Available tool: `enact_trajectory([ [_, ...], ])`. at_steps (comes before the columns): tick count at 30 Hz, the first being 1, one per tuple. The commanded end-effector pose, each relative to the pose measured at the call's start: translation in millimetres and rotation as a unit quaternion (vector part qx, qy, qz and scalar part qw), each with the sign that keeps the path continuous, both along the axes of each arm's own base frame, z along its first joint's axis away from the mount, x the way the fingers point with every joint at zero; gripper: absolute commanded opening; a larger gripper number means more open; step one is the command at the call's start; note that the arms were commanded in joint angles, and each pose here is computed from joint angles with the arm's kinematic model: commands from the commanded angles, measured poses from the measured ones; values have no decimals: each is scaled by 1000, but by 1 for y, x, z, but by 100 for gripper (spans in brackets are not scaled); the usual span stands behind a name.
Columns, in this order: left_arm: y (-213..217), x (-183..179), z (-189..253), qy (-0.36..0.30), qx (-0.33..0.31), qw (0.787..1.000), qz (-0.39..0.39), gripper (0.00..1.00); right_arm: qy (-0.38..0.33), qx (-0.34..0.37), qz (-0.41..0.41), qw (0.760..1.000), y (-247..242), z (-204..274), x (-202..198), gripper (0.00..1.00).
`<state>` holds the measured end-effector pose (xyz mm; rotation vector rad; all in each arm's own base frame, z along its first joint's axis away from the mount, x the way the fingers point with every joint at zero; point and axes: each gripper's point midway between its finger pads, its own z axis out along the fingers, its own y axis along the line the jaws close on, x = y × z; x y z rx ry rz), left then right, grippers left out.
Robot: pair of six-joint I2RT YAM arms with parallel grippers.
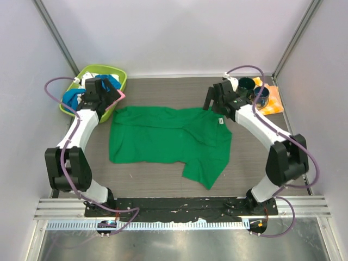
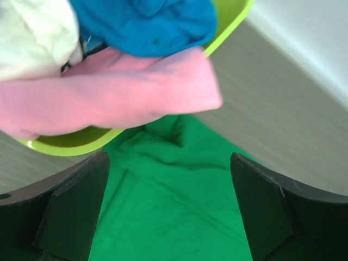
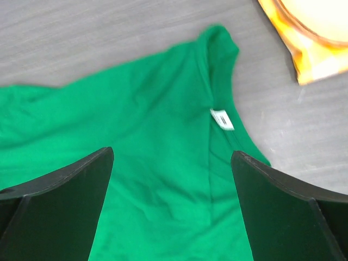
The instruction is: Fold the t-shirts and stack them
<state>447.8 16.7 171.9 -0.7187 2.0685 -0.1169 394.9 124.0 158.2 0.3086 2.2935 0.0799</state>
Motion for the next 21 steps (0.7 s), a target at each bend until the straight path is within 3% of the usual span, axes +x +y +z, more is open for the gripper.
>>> enact_trajectory([
  [1, -32, 1, 63, -71, -28, 997, -23, 95, -28, 6, 13, 1000, 17, 14, 51, 96],
  [7, -101, 0, 59, -73, -62, 991, -89, 89, -21, 37, 31, 999, 29, -8, 91, 95],
  [12, -141, 8, 26, -58, -83, 987, -126, 89, -36, 53, 47, 997, 36, -19, 109, 95],
  [21, -152, 35, -32, -30, -75, 989, -127, 88, -12, 92, 69, 993, 46, -58, 109, 93],
])
